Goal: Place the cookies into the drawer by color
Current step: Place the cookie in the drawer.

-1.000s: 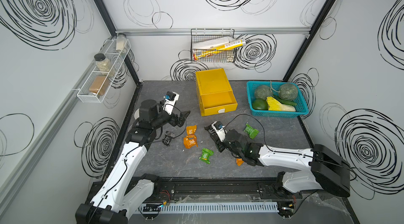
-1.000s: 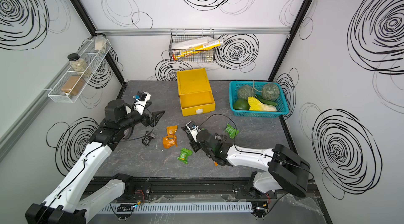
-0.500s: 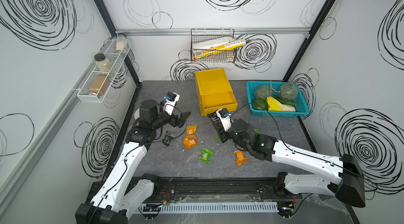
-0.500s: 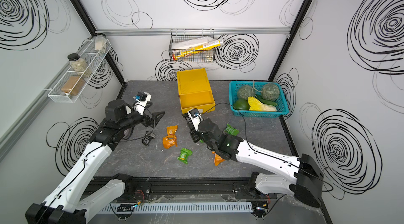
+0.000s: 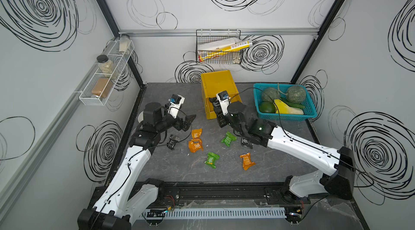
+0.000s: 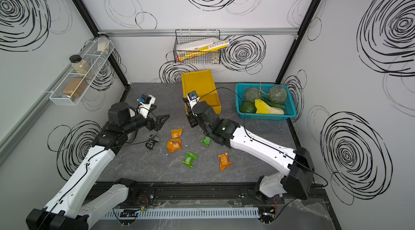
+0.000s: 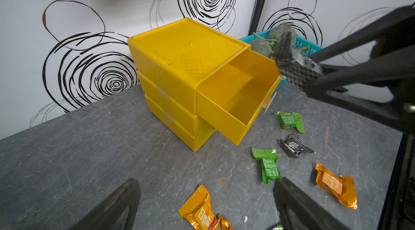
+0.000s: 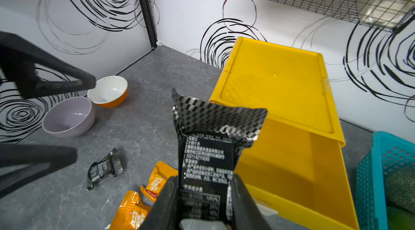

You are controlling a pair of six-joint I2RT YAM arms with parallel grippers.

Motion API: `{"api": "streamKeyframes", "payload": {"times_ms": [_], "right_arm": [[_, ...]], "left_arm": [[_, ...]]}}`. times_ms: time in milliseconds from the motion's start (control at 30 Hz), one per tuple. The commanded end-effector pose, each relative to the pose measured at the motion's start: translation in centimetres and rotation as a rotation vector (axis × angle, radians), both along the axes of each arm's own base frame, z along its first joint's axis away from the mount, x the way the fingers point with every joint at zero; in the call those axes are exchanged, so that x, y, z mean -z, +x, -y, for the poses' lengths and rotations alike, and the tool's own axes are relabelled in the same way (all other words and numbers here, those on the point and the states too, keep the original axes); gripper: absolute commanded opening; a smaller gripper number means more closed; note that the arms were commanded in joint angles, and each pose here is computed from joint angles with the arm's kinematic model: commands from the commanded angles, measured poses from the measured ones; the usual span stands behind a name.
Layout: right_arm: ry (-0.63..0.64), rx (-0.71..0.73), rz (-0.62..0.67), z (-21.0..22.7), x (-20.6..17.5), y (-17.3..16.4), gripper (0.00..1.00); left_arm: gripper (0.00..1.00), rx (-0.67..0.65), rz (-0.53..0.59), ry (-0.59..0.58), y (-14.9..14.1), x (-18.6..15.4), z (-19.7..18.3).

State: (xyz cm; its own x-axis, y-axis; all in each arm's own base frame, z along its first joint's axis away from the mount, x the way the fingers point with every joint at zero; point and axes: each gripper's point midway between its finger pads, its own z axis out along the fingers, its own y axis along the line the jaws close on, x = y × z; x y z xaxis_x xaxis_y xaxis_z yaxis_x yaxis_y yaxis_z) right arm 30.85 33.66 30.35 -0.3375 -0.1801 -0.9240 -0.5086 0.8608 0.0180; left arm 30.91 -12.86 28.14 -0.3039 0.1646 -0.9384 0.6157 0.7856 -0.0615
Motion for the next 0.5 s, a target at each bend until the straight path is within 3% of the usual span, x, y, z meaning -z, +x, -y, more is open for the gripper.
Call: {"api": "streamKeyframes", "payload": {"times_ms": [0, 233, 467], "right_arm": [[-0.041, 0.028, -0.035, -0.3, 0.4, 1.3, 0.34], [-0.058, 0.066, -0.097, -1.0, 2.2, 4.2, 0.35], [-0.087, 0.069, -0.155, -1.8, 4.3, 5.2, 0.38]], "left_arm": [[0.99, 0.009, 0.051, -0.017, 0.0, -1.2, 0.1], [0.99, 0.011, 0.058, -0.015, -0.2, -1.4, 0.3], [0.99, 0.022, 0.063, -0.014, -0.4, -1.5, 0.6]]}}
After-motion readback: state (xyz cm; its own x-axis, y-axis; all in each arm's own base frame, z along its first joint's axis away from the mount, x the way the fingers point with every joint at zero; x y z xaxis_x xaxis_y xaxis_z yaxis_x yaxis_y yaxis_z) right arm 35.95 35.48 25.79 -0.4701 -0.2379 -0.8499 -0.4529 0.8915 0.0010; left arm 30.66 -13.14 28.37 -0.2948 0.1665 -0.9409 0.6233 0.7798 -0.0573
